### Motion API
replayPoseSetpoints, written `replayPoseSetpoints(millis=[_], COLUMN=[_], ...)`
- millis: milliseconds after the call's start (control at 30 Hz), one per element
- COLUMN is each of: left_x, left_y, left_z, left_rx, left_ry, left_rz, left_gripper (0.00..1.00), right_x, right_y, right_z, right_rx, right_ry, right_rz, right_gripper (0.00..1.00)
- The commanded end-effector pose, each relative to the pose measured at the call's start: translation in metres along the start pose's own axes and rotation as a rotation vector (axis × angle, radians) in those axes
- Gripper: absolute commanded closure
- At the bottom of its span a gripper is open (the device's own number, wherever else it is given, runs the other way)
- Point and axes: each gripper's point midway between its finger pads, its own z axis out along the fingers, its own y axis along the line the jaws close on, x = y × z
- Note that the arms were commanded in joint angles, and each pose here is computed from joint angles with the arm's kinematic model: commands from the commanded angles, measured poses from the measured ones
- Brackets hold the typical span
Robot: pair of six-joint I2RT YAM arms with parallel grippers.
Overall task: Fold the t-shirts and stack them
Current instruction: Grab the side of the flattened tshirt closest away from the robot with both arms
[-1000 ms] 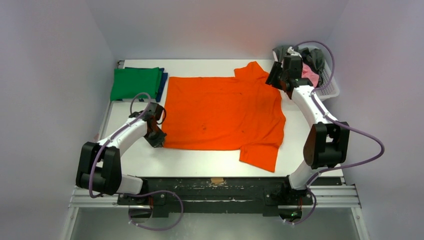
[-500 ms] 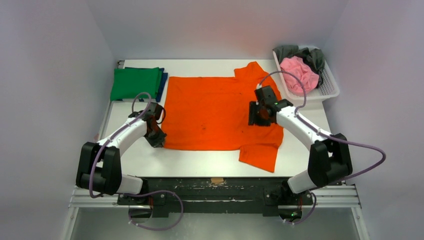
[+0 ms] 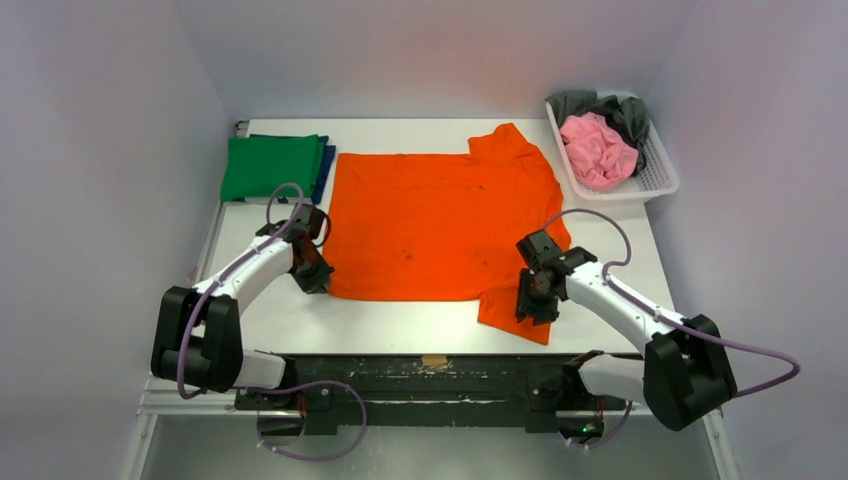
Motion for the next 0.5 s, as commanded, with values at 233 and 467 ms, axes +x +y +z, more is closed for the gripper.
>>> replayPoseSetpoints(millis=[233, 467], left_x=[-0.010, 0.000], left_y=[-0.010, -0.002], left_z=[-0.008, -0.011], left_rx=[0.039, 0.039], left_ry=[-0.018, -0.002], left_rz=[0.015, 0.003], left_gripper=[1.00, 1.00], right_x=[0.019, 0.032], right_y=[-0.001, -0.006], right_z=[0.035, 0.036], right_rx=[0.051, 0.066], right_ry=[0.096, 0.125], right_rz=[0.085, 0.112], right_gripper=[0.66, 1.00])
